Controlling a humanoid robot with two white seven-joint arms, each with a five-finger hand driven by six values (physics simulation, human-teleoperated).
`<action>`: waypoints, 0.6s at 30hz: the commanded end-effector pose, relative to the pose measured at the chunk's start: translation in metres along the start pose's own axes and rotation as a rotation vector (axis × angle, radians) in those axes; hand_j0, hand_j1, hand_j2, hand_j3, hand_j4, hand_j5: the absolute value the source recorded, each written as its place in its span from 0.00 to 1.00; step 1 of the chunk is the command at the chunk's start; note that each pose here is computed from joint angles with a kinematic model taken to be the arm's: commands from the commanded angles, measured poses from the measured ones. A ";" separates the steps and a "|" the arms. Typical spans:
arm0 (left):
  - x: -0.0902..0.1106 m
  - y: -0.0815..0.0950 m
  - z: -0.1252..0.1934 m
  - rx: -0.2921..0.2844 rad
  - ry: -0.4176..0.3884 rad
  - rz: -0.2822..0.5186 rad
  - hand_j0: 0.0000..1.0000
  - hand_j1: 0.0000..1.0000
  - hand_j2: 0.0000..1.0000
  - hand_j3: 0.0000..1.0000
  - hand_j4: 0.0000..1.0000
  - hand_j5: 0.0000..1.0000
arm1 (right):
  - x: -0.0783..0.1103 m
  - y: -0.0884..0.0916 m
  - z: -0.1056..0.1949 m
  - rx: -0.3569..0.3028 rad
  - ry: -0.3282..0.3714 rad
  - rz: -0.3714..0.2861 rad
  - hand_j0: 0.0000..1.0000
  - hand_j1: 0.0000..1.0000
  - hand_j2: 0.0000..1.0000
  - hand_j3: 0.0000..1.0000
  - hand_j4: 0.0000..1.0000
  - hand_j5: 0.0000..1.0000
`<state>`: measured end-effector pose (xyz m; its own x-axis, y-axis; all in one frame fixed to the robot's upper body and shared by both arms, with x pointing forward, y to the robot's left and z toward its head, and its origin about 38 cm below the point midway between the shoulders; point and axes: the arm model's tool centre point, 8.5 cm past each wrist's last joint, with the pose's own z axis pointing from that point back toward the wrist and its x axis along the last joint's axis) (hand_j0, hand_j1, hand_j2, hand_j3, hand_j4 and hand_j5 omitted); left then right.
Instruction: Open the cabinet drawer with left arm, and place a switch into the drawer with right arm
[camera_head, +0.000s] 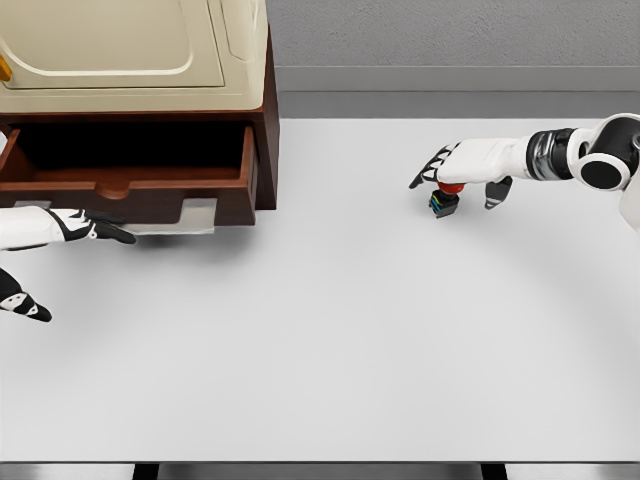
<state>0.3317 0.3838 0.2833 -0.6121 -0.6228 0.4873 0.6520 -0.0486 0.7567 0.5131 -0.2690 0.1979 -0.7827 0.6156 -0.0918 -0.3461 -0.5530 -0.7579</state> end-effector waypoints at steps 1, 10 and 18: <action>0.001 0.001 0.000 0.014 -0.015 0.025 1.00 1.00 1.00 1.00 1.00 1.00 | -0.001 0.000 0.000 -0.002 0.002 -0.005 0.91 0.91 0.91 0.91 0.91 0.91; 0.002 0.010 0.004 0.033 -0.005 0.007 1.00 1.00 1.00 1.00 1.00 1.00 | -0.001 0.000 0.000 -0.003 0.001 -0.006 0.85 0.85 0.85 0.85 0.85 0.85; 0.006 0.014 0.005 0.042 -0.020 -0.003 1.00 1.00 1.00 1.00 1.00 1.00 | -0.003 0.003 0.000 0.002 0.006 -0.017 0.79 0.79 0.79 0.79 0.79 0.79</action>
<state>0.3351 0.3834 0.2975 -0.6247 -0.6096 0.4880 0.6301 -0.0244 0.7761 0.5140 -0.2704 0.1962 -0.7785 0.6216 -0.0868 -0.3543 -0.5494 -0.7567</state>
